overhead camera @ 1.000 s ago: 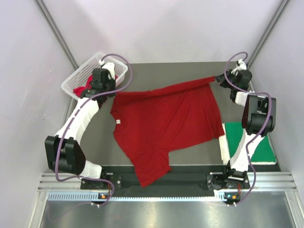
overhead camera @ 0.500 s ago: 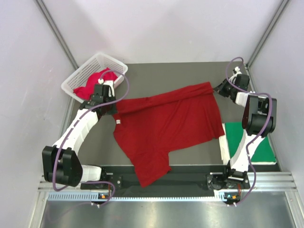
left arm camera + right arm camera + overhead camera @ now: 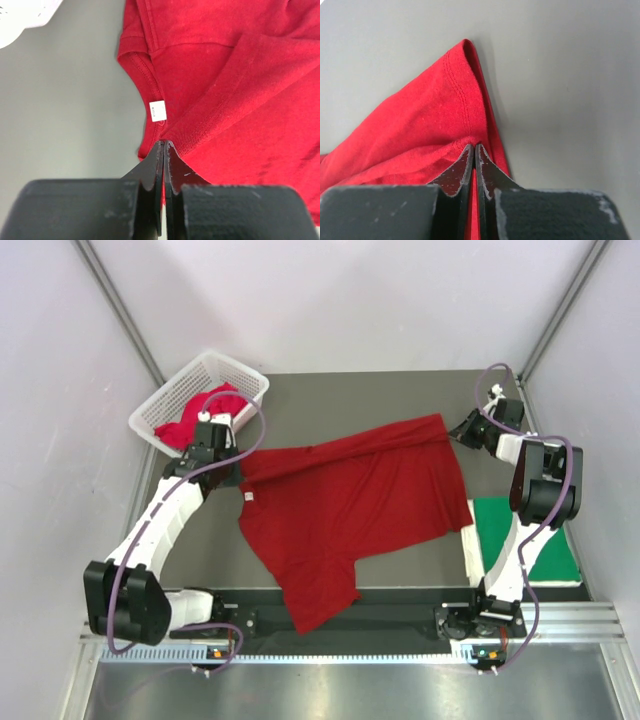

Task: Fold and stack the t-shirts
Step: Fold the tshirt

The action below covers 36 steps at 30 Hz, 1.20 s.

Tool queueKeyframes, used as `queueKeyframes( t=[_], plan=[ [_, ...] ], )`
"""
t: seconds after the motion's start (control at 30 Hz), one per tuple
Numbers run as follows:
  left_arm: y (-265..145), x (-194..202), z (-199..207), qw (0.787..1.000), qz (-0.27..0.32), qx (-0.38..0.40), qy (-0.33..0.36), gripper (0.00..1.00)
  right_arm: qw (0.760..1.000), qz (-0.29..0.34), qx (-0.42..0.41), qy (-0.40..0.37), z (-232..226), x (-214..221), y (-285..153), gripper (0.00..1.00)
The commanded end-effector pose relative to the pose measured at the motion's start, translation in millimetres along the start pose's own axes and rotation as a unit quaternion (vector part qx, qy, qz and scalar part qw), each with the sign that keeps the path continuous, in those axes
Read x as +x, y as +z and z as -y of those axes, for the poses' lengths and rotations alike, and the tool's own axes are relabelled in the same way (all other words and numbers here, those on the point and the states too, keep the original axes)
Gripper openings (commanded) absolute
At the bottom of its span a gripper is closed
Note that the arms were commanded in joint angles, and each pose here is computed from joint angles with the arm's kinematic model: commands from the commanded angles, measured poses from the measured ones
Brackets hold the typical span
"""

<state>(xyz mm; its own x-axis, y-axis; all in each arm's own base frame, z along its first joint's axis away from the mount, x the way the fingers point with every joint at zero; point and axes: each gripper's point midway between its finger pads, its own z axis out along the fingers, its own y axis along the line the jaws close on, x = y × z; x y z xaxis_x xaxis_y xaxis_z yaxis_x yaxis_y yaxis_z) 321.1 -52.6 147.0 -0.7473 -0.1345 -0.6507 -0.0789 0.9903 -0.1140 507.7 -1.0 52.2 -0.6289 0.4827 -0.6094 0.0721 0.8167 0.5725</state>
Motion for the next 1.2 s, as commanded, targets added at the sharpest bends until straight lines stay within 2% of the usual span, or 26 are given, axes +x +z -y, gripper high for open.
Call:
queueKeyframes(
  t=[0.0,0.17,0.23,0.27,0.33,0.43,0.6,0.67,0.77,0.93,1.0,1.17],
  plan=[
    [-10.4,-2.1,0.9,1.0,0.016,0.004,-0.014,0.0,0.999,0.031,-0.015,-0.023,-12.6,-27.5,-13.6,0.0],
    [-2.8,24.1,18.2,0.997,-0.036,0.047,-0.049,0.0,0.999,0.031,-0.001,-0.024,-11.2,-26.1,-20.5,0.08],
    [-3.0,30.9,16.7,0.996,-0.039,0.045,-0.06,0.06,0.999,0.026,0.02,-0.021,-8.9,-28.1,-27.1,0.12],
    [-3.8,34.1,15.4,0.996,-0.043,0.04,-0.069,0.17,0.999,0.021,0.031,-0.018,-6.8,-28.1,-29.2,0.15],
    [-6.1,35.9,14.5,0.996,-0.046,0.037,-0.073,0.23,0.998,0.01,0.067,-0.006,-1.5,-30.6,-37.6,0.25],
    [-8.3,30.8,14.5,0.996,-0.039,0.035,-0.076,0.29,0.997,0.011,0.08,0.001,-4.6,-32.6,-48.1,0.32],
    [-0.8,7.6,25.3,0.995,-0.008,0.058,-0.077,0.29,0.994,0.003,0.11,-0.002,-9.1,-34.0,-57.2,0.33],
    [10.9,5.8,44.7,0.99,-0.016,0.103,-0.097,0.29,0.991,-0.025,0.128,-0.01,-9.3,-19.5,-59.3,0.33],
    [27.2,24.2,63.4,0.982,-0.057,0.134,-0.118,0.27,0.978,-0.064,0.195,-0.027,8.9,-0.8,-73.6,0.33],
    [39.5,59.3,87.0,0.987,-0.083,0.12,-0.072,0.27,0.955,-0.125,0.26,-0.069,27.4,21.2,-108.7,0.34],
    [44.4,73.5,95.9,0.985,-0.094,0.124,-0.072,0.26,0.953,-0.135,0.258,-0.077,28.3,27.3,-114.6,0.34],
    [66.8,97.7,80.0,0.988,-0.111,0.064,-0.086,0.26,0.957,-0.161,0.226,-0.086,24.0,42.4,-112.1,0.35]
  ],
)
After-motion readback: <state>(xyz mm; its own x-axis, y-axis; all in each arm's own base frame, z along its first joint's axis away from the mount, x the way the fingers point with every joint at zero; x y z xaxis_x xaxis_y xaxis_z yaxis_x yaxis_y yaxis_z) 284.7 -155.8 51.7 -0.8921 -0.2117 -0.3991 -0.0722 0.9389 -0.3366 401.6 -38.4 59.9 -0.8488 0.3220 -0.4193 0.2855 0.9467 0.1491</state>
